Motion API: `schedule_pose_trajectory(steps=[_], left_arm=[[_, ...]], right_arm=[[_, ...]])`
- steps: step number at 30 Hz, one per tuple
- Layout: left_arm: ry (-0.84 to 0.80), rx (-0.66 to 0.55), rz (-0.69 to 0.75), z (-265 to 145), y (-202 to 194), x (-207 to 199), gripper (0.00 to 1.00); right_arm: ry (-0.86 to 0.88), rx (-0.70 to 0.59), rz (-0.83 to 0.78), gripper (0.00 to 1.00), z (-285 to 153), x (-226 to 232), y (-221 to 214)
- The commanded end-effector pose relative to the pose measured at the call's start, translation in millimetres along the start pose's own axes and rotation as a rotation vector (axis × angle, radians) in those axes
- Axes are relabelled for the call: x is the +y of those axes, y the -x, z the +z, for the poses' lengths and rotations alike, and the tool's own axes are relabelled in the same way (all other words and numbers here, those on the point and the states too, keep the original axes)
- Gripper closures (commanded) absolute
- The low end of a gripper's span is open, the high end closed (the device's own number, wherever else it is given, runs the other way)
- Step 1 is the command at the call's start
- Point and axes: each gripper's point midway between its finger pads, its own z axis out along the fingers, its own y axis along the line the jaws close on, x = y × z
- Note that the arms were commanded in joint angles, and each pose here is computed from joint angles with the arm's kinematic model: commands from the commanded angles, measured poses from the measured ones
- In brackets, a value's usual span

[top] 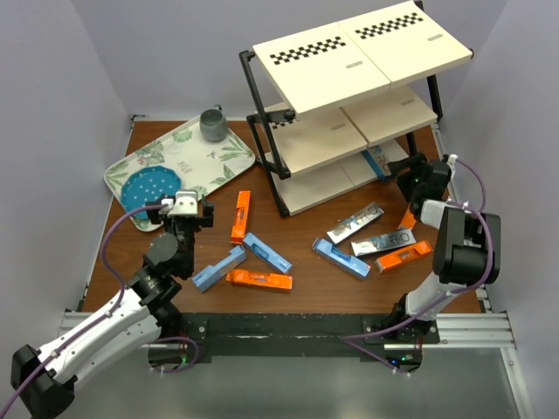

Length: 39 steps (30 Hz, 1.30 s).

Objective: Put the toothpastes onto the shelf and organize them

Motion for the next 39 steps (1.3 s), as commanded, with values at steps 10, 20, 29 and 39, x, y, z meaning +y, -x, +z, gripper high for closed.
schedule_pose_trajectory(steps=[10,20,29,39], left_arm=[[0.009,-0.015,-0.018,3.1,4.0,-0.2,0.01],[0.022,-0.008,0.001,3.8,1.5,1.5,0.01],[0.023,0.001,0.012,4.7,-1.5,0.6,0.01],[0.015,0.01,0.021,5.8,-4.4,-2.4,0.01]], right_arm=[[0.048,-0.05,0.069,0.28,29.2,16.8,18.3],[0.07,-0.063,0.071,0.37,44.1,26.5,27.8],[0.08,-0.065,0.073,0.41,55.1,31.6,32.5],[0.082,-0.062,0.031,0.4,50.0,34.6,34.0]])
